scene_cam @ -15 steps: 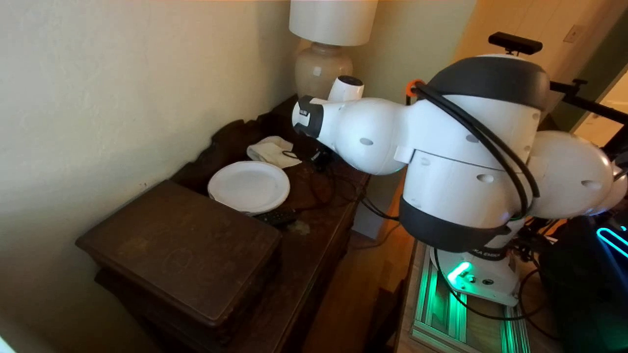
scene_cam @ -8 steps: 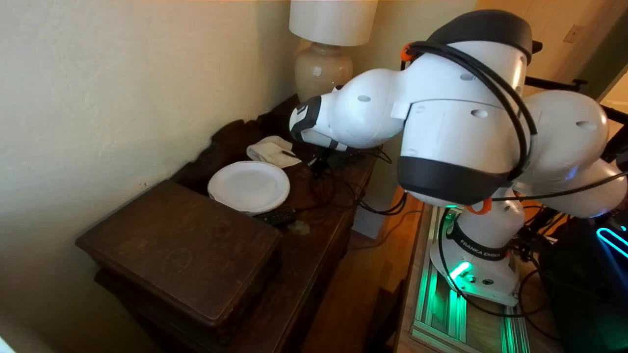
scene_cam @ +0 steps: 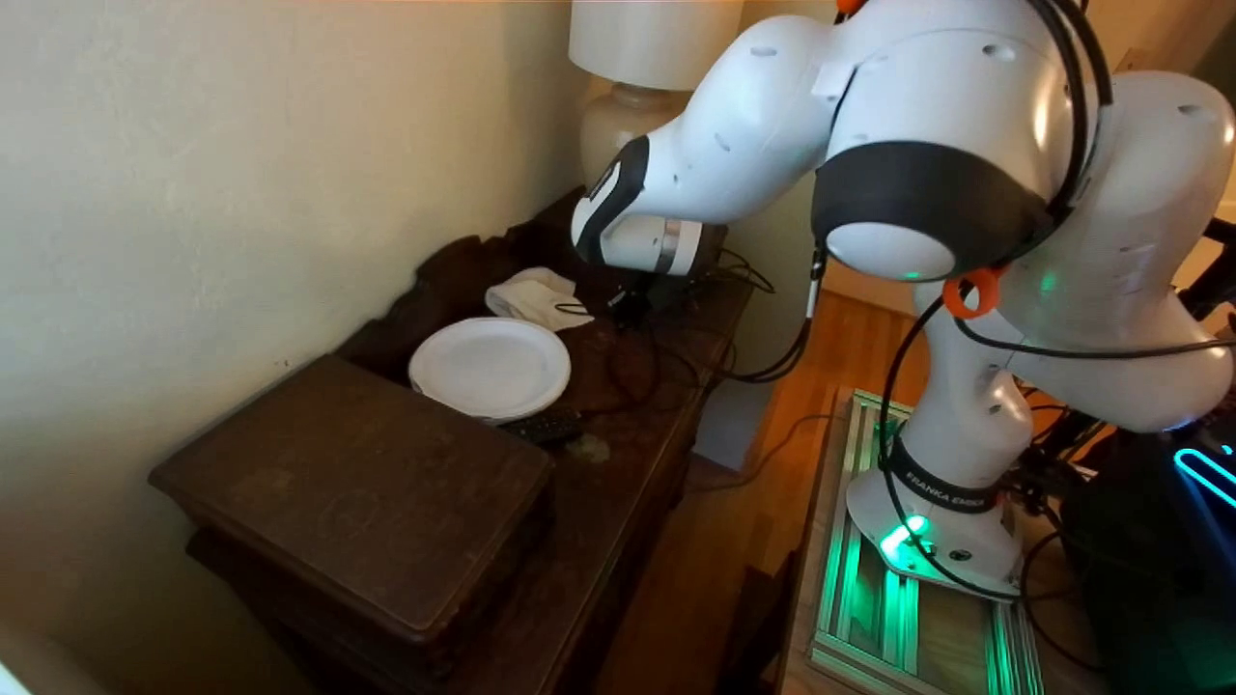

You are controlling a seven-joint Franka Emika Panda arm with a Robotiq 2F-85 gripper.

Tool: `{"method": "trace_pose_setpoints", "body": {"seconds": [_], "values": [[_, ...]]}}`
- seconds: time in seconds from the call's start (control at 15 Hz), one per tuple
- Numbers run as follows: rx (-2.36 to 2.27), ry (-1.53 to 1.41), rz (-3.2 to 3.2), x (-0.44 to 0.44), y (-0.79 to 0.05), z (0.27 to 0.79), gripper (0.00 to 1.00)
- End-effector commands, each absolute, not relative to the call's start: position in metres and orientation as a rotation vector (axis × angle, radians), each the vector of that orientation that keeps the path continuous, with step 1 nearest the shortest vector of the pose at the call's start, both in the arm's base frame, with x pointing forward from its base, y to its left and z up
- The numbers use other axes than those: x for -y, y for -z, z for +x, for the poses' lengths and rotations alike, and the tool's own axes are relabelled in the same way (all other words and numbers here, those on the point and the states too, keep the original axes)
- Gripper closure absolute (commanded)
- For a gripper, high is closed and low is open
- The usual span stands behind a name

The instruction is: Move the black cable forwards.

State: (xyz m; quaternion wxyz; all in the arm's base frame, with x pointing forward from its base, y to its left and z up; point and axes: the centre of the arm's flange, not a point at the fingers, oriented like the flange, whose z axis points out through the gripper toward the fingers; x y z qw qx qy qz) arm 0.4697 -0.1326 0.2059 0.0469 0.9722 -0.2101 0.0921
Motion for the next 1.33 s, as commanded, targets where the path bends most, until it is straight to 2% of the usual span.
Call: {"method": "trace_pose_setpoints", "body": {"seconds": [0.0,0.33,0.6,0.93,1.27], "values": [[0.642,-0.234,3.005,0.134,-0.254,0.466,0.32],[0.642,-0.203,3.042,0.138,-0.295,0.470,0.00],[0.692,-0.132,3.101,0.136,-0.340,0.459,0.00],[0.697,-0.208,3.118,0.123,-0.415,0.440,0.00],[0.519,-0.212,3.157,0.084,-0.487,0.428,0.00]]}}
